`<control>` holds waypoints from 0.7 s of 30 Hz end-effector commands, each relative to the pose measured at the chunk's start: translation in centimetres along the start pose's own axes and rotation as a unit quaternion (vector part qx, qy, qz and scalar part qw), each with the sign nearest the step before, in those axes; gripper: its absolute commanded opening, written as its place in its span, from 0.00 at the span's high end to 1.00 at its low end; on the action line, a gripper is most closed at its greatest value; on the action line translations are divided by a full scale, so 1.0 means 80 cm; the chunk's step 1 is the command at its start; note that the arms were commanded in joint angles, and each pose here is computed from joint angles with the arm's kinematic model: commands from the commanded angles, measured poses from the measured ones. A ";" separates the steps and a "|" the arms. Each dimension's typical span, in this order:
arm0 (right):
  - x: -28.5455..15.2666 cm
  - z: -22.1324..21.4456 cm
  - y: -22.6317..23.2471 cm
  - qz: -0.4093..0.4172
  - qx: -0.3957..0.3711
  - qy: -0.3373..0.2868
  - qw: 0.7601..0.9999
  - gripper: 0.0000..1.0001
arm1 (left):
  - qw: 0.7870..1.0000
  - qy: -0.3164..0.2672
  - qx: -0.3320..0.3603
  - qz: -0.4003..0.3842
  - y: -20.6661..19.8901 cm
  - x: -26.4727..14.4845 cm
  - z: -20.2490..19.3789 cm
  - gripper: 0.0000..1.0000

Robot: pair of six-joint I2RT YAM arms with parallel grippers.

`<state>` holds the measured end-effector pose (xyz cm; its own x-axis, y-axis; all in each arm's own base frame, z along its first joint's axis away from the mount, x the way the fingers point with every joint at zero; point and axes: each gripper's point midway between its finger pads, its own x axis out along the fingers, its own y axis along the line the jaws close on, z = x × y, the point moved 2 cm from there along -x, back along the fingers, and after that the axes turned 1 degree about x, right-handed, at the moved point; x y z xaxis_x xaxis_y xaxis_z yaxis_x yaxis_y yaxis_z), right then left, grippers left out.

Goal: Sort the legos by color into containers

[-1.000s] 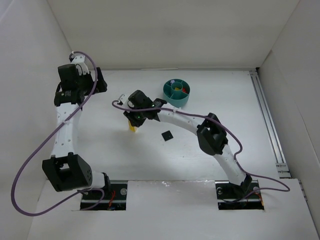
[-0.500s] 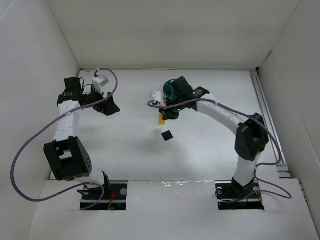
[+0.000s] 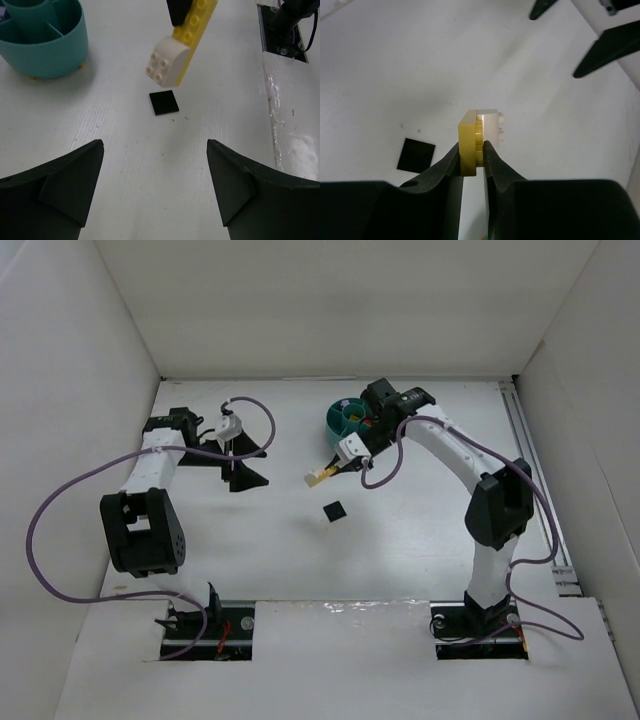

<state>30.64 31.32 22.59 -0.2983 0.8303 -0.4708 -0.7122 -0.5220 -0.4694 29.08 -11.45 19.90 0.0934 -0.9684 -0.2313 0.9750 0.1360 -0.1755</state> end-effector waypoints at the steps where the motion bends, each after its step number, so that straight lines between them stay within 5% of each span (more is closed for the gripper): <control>1: 0.009 0.057 0.017 0.023 -0.057 -0.099 0.993 1.00 | 0.994 -0.073 0.074 -0.017 -0.006 0.006 0.057 0.20; 21: 0.028 0.073 0.018 0.030 -0.103 -0.121 0.987 1.00 | 0.977 0.013 0.179 -0.120 -0.040 0.080 0.044 0.44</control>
<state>25.93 33.09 22.38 -0.4799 0.7942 -0.3728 -0.6607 -0.6067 -0.4420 27.40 -18.46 20.51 -0.1446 -0.9587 -0.2450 0.9875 -0.1553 0.0250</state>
